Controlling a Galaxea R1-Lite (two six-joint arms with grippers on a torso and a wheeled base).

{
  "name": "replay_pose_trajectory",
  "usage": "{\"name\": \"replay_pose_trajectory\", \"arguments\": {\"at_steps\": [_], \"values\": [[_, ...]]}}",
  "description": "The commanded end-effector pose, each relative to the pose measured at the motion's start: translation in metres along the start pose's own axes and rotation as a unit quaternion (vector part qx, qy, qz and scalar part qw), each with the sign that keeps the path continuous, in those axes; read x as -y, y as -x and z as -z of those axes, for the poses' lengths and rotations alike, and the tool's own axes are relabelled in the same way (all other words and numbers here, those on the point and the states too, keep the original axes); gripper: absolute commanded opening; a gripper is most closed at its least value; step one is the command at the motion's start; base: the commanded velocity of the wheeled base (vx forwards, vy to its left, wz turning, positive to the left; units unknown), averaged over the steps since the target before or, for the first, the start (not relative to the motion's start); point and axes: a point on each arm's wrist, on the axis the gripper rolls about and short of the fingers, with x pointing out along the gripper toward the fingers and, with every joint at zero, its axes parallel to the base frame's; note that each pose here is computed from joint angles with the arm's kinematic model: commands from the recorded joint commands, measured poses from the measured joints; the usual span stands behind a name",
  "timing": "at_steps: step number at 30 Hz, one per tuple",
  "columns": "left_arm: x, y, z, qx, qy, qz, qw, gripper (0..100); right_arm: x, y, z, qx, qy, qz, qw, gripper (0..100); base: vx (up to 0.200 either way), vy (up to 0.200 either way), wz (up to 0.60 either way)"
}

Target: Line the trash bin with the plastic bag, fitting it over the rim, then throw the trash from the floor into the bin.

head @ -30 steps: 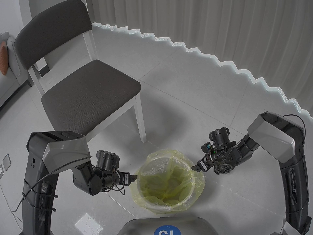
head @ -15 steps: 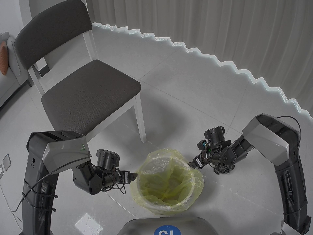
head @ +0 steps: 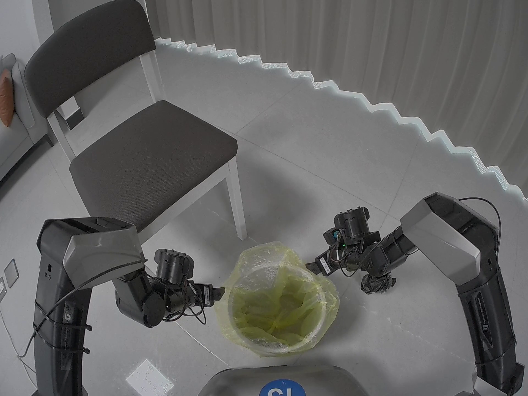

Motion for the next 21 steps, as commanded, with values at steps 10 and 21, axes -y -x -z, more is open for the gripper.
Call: {"name": "replay_pose_trajectory", "arguments": {"at_steps": [10, 21], "values": [[0.001, 0.007, -0.001, 0.005, 0.005, 0.005, 1.0, 100, 0.052, 0.05, 0.003, -0.012, -0.015, 0.043, 0.9989, 100, 0.0, 0.0, 0.0], [0.0, 0.011, 0.006, -0.005, 0.003, -0.001, 1.0, 100, 0.02, 0.086, 0.042, -0.051, 0.008, -0.015, 0.9986, 100, 0.0, 0.0, 0.0]]}}
